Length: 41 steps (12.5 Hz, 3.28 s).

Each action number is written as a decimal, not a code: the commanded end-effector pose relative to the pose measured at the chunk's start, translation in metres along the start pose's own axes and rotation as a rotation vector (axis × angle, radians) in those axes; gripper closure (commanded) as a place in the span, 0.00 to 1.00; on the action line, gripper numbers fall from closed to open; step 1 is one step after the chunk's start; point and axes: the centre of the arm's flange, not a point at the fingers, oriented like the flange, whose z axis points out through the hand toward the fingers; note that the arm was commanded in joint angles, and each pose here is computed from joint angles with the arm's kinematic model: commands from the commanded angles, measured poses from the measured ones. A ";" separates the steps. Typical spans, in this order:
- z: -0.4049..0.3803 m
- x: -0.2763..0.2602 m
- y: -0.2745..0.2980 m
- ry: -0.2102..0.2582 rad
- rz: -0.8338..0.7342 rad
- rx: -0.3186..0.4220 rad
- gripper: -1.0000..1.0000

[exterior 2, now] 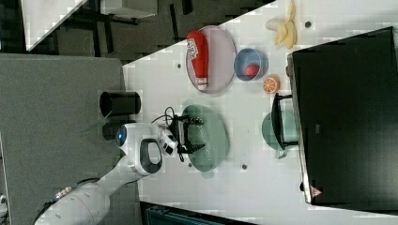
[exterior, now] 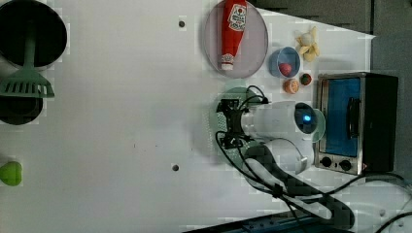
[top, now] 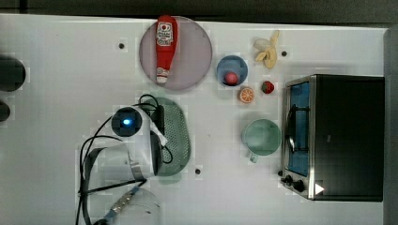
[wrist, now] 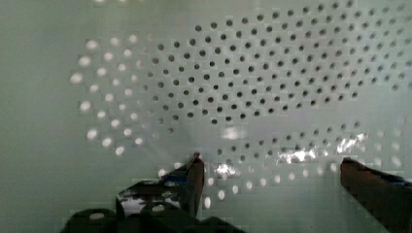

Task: Drag strainer right to left.

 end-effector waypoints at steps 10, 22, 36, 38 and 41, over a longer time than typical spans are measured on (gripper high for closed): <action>-0.002 -0.142 -0.007 -0.087 0.052 0.000 0.00; 0.006 -0.230 -0.006 -0.141 0.085 0.026 0.00; -0.342 -0.004 -0.060 -0.083 -0.453 0.154 0.00; -0.405 0.087 -0.042 -0.018 -0.489 0.151 0.00; -0.451 0.193 0.001 0.068 -0.646 0.084 0.00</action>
